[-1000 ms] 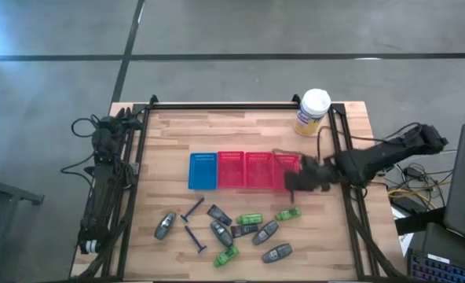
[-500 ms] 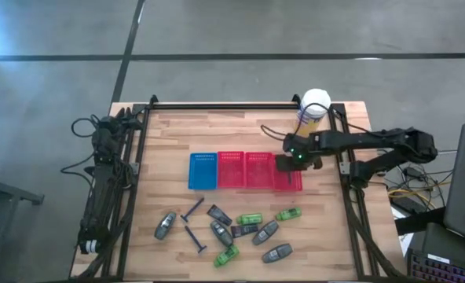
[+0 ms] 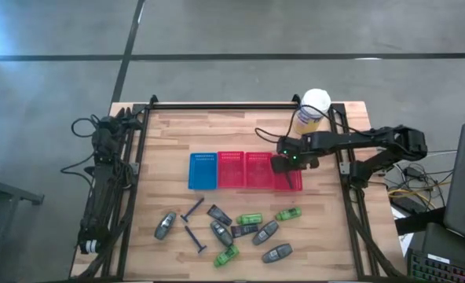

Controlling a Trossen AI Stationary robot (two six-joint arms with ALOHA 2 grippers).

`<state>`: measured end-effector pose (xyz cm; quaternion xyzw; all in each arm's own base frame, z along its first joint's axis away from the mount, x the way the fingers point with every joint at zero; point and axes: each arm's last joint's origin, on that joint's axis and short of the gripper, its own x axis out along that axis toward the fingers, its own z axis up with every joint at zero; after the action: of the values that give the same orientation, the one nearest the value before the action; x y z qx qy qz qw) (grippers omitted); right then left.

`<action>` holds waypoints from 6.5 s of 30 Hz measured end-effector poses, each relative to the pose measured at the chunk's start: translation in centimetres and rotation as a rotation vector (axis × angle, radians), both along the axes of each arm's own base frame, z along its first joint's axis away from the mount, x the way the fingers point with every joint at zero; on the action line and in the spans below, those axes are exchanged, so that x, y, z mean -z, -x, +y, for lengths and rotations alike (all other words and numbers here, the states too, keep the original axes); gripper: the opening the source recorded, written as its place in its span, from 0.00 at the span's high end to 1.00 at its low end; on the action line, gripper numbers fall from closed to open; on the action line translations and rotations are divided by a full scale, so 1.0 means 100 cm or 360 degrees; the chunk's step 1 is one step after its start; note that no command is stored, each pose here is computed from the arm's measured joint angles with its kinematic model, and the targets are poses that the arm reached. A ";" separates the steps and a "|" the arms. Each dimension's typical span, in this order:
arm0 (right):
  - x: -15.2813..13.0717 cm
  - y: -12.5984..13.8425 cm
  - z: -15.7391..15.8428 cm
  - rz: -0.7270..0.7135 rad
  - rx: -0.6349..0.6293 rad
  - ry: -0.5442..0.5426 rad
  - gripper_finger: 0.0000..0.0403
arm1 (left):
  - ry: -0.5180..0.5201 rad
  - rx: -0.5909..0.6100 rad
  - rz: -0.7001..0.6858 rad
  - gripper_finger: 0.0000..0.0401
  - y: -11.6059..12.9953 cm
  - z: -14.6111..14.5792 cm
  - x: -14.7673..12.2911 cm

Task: Pick & Place Travel size toiletries
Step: Put the blue razor into the right red bin

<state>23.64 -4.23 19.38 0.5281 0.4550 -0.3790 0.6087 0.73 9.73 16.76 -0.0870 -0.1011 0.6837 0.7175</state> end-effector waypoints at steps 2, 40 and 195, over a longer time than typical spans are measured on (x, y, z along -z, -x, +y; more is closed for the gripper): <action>-0.009 -0.001 0.001 -0.0054 -0.0009 0.0017 0.50 | 0.0000 0.0000 0.0000 0.71 0.000 0.000 0.000; -0.080 -0.050 0.022 -0.0462 -0.0446 0.0219 0.36 | -0.0042 -0.0019 0.0003 0.71 0.000 0.000 -0.003; -0.160 -0.075 0.024 -0.1027 -0.1844 0.1144 0.09 | 0.0315 0.2283 0.0625 0.91 -0.229 -0.133 -0.123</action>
<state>31.16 -1.88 35.36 0.0580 0.3074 0.0502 0.9485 23.60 -3.57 29.07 -0.0720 0.1723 0.0571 0.9807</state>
